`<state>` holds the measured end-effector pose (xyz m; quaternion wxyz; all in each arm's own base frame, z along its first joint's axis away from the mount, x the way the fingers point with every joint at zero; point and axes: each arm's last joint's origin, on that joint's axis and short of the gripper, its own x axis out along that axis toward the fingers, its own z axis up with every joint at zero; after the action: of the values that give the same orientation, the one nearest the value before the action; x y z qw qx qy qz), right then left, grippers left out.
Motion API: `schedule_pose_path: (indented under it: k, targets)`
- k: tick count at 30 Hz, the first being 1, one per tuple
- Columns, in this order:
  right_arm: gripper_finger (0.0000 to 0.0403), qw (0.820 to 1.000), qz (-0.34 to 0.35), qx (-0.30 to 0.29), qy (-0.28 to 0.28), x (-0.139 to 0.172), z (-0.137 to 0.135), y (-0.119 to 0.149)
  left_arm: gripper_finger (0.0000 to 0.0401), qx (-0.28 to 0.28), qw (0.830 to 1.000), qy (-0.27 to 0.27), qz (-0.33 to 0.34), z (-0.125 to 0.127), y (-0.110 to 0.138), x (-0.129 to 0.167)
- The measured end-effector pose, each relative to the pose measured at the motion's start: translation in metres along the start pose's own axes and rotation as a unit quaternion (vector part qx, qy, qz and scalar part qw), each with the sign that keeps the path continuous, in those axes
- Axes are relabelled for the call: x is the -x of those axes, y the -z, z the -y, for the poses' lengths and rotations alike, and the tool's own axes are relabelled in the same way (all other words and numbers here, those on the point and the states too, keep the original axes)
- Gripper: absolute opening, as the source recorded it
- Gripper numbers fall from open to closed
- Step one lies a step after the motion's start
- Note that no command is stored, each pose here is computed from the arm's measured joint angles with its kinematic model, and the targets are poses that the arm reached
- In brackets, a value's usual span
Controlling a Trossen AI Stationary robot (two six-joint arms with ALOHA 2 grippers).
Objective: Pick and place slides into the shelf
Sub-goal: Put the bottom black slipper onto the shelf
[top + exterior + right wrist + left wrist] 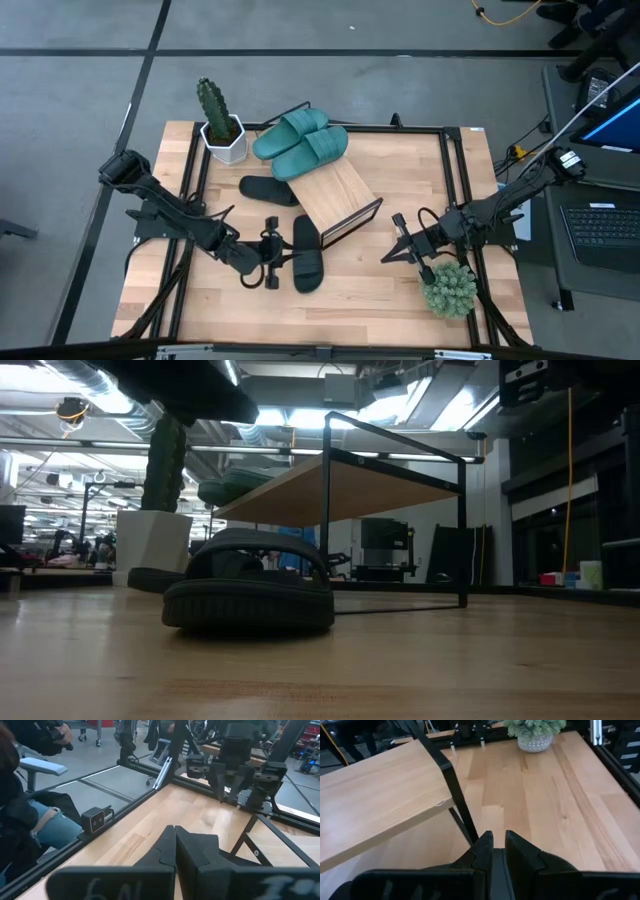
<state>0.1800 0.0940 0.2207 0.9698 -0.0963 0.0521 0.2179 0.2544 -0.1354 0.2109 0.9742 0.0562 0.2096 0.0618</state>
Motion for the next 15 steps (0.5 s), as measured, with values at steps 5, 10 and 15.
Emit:
schedule_pose_path:
  k: [5,10,15]
  targets:
    - [0.0003,1.000,0.000,-0.010,0.000,0.0000,0.0000,0.0000,0.0044,-0.013,1.000,0.000,0.002,0.0002,-0.0004,0.0001]
    - [0.0003,1.000,0.001,-0.026,0.000,0.0000,0.0000,-0.0001,0.0044,-0.016,1.000,0.000,0.002,0.0002,-0.0004,0.0001]
    - [0.0003,1.000,0.002,-0.026,0.000,0.0000,0.0001,-0.0004,0.0044,-0.015,1.000,-0.002,0.001,-0.0012,-0.0006,-0.0009]
